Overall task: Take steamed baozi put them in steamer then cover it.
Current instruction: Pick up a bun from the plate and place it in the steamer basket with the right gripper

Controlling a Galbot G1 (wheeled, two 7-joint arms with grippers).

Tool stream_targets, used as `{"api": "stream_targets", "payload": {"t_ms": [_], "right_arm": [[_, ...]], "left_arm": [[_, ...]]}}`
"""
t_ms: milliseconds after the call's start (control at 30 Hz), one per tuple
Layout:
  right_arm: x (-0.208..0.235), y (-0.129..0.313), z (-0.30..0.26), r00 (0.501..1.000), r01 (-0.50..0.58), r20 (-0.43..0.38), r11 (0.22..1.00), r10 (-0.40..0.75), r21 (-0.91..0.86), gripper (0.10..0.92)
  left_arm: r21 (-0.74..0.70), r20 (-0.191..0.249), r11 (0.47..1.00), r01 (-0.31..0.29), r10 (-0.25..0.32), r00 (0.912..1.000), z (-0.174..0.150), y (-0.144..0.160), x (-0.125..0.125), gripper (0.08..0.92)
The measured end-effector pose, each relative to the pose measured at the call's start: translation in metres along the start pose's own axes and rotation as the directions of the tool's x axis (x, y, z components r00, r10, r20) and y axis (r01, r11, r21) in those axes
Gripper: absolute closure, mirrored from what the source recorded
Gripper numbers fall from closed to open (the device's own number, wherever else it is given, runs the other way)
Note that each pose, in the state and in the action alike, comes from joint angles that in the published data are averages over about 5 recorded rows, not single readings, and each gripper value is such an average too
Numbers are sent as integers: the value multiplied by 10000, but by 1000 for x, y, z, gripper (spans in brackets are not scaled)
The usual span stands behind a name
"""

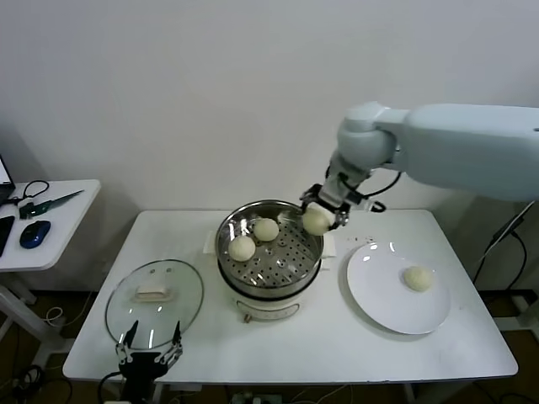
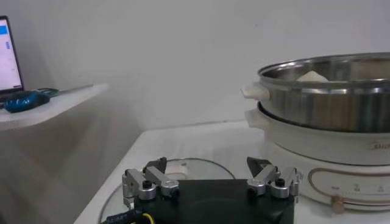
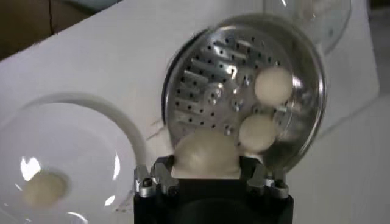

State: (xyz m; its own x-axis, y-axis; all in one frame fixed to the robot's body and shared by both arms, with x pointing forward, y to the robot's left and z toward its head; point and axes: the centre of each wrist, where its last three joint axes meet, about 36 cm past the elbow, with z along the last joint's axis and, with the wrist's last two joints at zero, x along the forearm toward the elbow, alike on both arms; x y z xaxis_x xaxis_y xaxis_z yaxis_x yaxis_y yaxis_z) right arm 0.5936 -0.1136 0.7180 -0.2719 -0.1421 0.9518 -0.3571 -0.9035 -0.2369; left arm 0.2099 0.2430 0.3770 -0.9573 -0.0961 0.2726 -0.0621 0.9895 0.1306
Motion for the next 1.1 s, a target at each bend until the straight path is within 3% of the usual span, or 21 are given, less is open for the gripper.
{"api": "stream_targets", "payload": {"t_ms": [433, 933, 1100], "right_arm": [[-76, -41, -56, 9993, 20, 350, 9601, -123, 2798, 310], [-129, -48, -71, 9959, 116, 809, 9435, -407, 3313, 309], [-133, -48, -71, 9943, 152, 949, 9448, -489, 3274, 249]], "left_arm": [[-12, 55, 9999, 109, -109, 9999, -3, 3, 3, 177], [-50, 39, 9998, 170, -169, 9998, -1, 6, 3, 177], [-43, 30, 9999, 155, -155, 9999, -1, 5, 4, 177]]}}
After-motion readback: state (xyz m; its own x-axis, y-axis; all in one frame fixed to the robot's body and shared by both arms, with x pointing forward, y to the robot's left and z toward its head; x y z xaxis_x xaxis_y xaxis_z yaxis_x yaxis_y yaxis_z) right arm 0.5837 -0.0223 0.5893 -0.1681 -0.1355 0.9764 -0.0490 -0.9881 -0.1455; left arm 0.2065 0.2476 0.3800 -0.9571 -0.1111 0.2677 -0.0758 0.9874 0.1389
